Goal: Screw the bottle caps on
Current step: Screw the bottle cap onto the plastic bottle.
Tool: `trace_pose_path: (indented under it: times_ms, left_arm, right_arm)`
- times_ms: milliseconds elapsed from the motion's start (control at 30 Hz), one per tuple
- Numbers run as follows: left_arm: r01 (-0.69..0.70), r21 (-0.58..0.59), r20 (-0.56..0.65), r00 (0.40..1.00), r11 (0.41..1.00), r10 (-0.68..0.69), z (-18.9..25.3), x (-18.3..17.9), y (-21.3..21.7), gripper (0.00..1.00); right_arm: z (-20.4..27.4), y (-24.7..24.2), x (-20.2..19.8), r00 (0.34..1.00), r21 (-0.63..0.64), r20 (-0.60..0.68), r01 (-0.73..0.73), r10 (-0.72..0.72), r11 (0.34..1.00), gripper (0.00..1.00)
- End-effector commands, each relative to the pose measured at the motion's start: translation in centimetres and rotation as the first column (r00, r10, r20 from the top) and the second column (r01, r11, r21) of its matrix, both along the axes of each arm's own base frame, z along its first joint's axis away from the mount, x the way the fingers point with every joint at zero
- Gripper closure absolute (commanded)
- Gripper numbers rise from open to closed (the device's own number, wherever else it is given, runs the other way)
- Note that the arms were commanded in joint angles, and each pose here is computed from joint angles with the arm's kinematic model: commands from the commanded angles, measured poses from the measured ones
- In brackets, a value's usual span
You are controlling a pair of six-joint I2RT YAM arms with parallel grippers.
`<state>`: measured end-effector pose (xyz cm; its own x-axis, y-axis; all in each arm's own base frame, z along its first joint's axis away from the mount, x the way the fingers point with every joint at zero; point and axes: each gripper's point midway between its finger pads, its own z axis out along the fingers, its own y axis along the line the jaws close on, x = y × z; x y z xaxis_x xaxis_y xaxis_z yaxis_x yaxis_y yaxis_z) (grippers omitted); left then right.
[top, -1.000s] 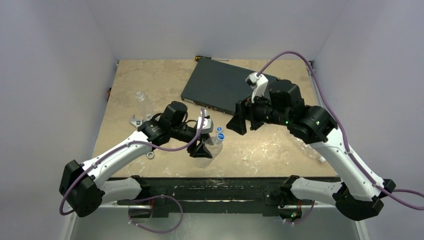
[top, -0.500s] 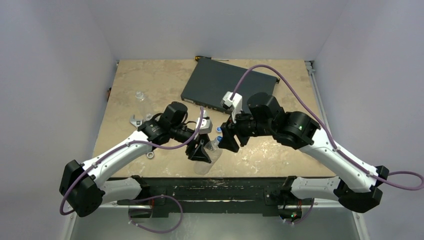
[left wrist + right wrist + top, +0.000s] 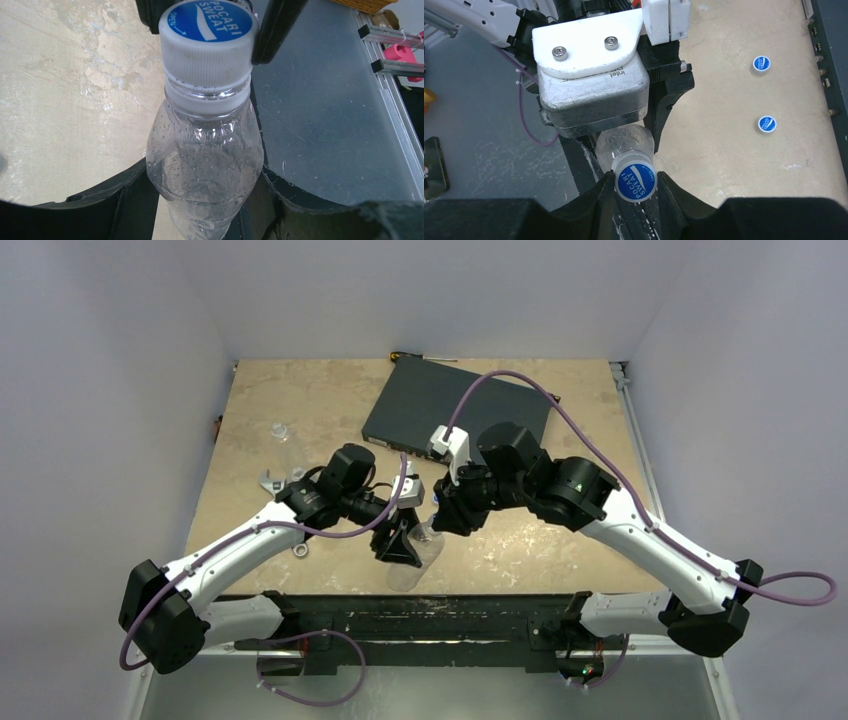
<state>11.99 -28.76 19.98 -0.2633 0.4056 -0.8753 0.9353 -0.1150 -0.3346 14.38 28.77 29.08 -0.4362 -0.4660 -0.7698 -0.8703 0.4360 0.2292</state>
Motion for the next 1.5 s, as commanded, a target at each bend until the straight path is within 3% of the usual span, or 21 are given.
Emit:
trace_pose_path:
  times_ms: [0, 167, 333, 467, 733, 967, 1200, 1467]
  left_arm:
    - [0.005, -0.045, 0.038, 0.999, 0.999, -0.003, 1.8, 0.1, -0.1, 0.87]
    - [-0.085, -0.069, 0.135, 0.987, 0.994, 0.093, 3.2, 1.8, -0.1, 0.87]
    - [-0.245, -0.172, 0.274, 0.918, 0.954, 0.285, 6.7, 4.9, 0.2, 0.88]
    - [-0.394, -0.267, 0.368, 0.802, 0.879, 0.471, 9.3, 8.2, 1.0, 0.88]
    - [-0.551, -0.500, 0.453, 0.492, 0.668, 0.744, 14.4, 12.8, 3.4, 0.88]
    - [-0.552, -0.579, 0.514, 0.325, 0.600, 0.794, 15.4, 13.1, 2.1, 0.91]
    - [-0.545, -0.586, 0.546, 0.282, 0.600, 0.789, 14.2, 13.4, 1.5, 0.91]
    - [-0.555, -0.530, 0.584, 0.309, 0.641, 0.751, 12.3, 13.1, 1.3, 0.92]
  right_arm:
    - [1.8, 0.6, 0.1, 0.999, 0.046, 0.036, -0.024, 0.022, 0.999, 0.70]
    - [-0.5, -0.1, 0.5, 0.999, -0.032, -0.012, 0.040, -0.041, 0.999, 0.87]
    - [-1.9, -0.2, 0.4, 0.981, -0.057, -0.119, 0.145, -0.151, 0.988, 0.91]
    - [-3.6, -0.2, 1.0, 0.934, -0.119, -0.214, 0.266, -0.286, 0.957, 0.92]
    - [-9.0, -1.4, 3.2, 0.737, -0.292, -0.370, 0.486, -0.566, 0.824, 0.97]
    - [-13.5, -0.3, 3.5, 0.592, -0.382, -0.486, 0.518, -0.643, 0.765, 1.00]
    - [-12.6, 3.0, 3.3, 0.481, -0.311, -0.674, 0.502, -0.560, 0.807, 1.00]
    - [-10.6, 3.8, 4.5, 0.368, -0.297, -0.728, 0.590, -0.578, 0.751, 0.94]
